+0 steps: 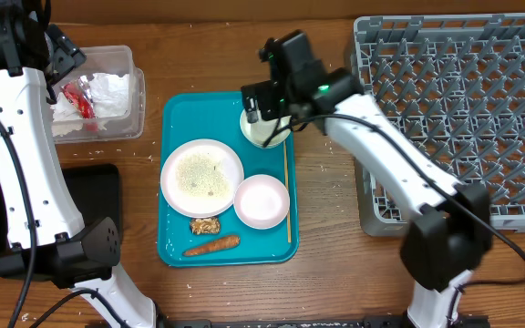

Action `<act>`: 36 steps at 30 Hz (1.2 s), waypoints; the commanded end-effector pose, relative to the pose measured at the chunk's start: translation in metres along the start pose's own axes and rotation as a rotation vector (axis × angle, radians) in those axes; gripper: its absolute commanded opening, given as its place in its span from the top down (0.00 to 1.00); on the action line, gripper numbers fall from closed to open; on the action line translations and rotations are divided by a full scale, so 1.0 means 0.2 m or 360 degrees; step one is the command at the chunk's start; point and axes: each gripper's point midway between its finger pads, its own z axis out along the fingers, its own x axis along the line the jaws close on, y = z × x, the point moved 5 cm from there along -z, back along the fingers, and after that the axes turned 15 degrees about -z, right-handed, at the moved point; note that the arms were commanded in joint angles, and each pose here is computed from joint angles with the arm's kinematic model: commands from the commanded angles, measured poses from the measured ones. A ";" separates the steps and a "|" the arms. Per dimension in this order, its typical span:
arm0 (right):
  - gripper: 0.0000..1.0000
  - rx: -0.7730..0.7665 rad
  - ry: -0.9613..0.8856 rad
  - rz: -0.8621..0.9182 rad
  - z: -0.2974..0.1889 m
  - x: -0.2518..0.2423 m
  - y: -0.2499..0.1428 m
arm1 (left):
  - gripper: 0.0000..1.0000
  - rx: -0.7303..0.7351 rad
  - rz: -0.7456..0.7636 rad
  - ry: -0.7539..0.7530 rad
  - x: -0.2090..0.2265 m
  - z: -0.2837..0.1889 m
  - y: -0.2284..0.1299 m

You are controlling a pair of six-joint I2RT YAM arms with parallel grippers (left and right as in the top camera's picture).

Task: Sort waste into correct bins and load items into the dishwasher
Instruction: 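Reach the right gripper over the teal tray toward the white cup, then lower the right gripper onto the white cup and grasp its rim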

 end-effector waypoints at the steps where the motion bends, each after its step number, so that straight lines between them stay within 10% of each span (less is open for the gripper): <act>1: 0.00 0.0043 -0.0254 -0.0004 0.12 -0.04 -0.02 | 0.00 0.0002 -0.0013 0.0016 -0.01 0.02 0.00; 32: 0.01 0.0254 -0.0203 0.0036 0.42 0.02 -0.20 | 0.00 0.0002 -0.0013 0.0016 -0.01 0.02 0.00; 36: 0.15 0.0246 -0.0202 0.0036 0.42 0.02 -0.20 | 0.00 0.0002 -0.0013 0.0016 -0.01 0.02 0.00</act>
